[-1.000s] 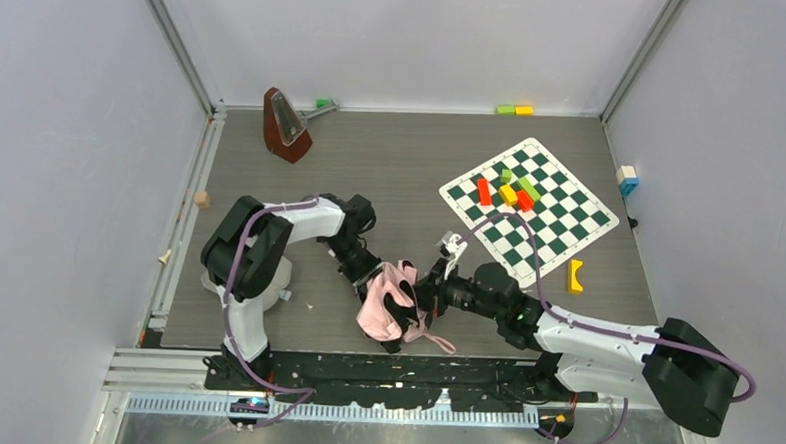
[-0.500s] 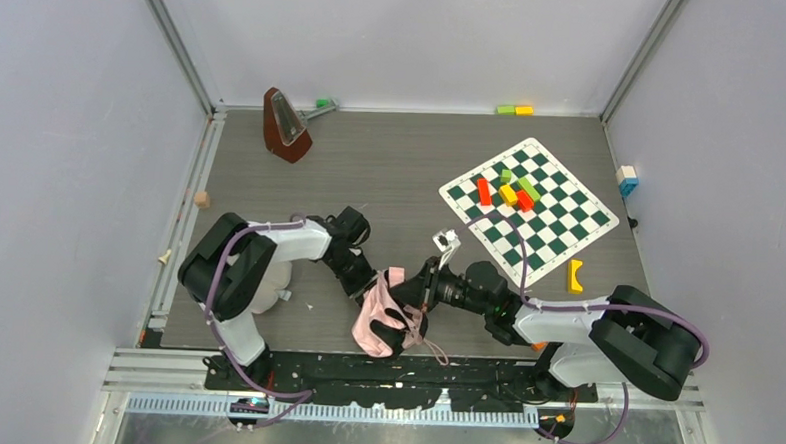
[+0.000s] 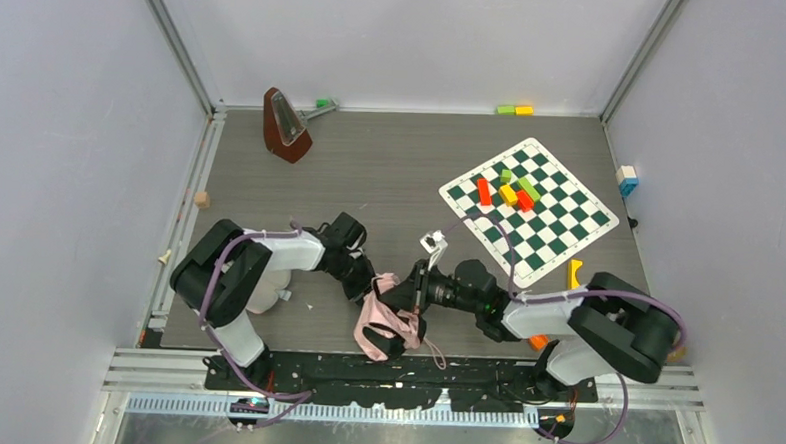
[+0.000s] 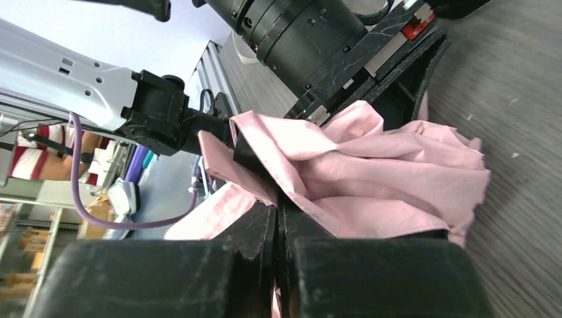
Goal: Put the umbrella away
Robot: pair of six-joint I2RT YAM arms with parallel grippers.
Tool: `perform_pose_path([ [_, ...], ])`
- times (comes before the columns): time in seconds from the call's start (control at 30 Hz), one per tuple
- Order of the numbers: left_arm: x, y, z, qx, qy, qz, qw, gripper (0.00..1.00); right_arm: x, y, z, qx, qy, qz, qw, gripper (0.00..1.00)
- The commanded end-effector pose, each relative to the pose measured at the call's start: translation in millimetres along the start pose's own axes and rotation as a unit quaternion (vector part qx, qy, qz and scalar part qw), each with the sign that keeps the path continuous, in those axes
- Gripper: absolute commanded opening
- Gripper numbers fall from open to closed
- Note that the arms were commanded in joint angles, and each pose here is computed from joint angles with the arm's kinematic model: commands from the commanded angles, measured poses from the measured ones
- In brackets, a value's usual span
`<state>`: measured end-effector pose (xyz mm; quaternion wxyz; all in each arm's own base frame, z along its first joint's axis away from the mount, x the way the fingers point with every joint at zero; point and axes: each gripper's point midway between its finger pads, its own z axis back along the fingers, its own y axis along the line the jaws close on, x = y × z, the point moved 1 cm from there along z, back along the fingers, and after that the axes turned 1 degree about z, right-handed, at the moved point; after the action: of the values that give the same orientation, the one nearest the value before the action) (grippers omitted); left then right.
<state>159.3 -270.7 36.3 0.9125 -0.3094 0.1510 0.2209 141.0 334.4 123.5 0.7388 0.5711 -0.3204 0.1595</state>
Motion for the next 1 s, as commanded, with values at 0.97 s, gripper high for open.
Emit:
perform_pose_path([
  [0.97,45.0,-9.0,-34.8,-0.135,-0.120,-0.081,0.980,0.00,-10.1,59.6,-31.6,0.080,0.040,0.049,0.995,0.11],
])
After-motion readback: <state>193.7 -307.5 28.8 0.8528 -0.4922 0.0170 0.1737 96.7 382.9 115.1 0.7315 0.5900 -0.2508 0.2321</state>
